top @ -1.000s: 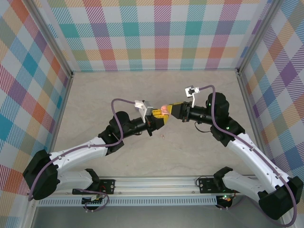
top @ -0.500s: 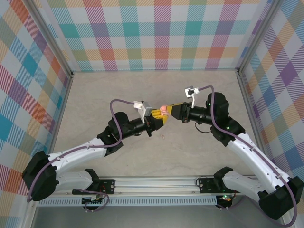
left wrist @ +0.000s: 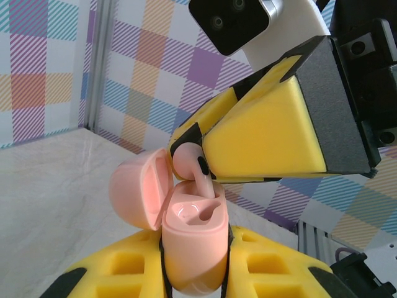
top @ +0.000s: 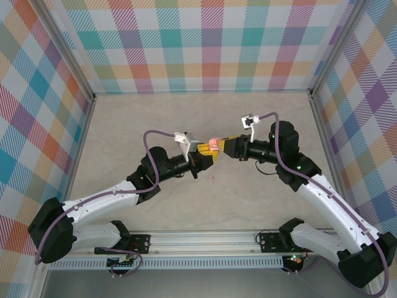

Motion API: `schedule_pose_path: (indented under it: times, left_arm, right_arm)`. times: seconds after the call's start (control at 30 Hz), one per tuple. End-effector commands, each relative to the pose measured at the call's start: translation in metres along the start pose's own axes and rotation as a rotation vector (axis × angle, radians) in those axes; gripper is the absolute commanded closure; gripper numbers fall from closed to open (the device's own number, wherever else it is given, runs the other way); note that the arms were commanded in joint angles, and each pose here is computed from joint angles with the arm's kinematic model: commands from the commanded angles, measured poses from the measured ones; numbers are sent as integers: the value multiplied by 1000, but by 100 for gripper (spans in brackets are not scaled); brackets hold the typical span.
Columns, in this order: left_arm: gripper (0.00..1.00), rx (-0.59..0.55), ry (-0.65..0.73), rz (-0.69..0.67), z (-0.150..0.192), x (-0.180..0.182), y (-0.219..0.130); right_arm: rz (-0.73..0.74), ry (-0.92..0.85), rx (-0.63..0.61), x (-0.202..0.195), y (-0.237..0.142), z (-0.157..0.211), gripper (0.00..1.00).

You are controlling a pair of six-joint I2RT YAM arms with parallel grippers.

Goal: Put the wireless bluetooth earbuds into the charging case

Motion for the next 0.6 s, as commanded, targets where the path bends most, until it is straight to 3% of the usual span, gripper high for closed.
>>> schedule_pose_path:
  times: [0.0, 0.33, 0.57]
  left_arm:
    - [90, -61, 39, 59, -17, -14, -2]
    - [90, -34, 36, 93, -17, -17, 1]
    - [90, -22, 41, 121, -16, -20, 3]
  right_arm:
    - [-15, -28, 3, 9, -4, -4, 66]
    - [19, -48, -19, 11, -9, -9, 46]
    - [41, -57, -15, 11, -11, -11, 42]
Point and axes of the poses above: each hand's point on the last joint's axis, 136 mm out from that joint toward the fingers, its own y axis out along the fingers, its own x axis along the line the jaws close on, z = x × y, the point moved 6 cm from there along -y, back along the fingers
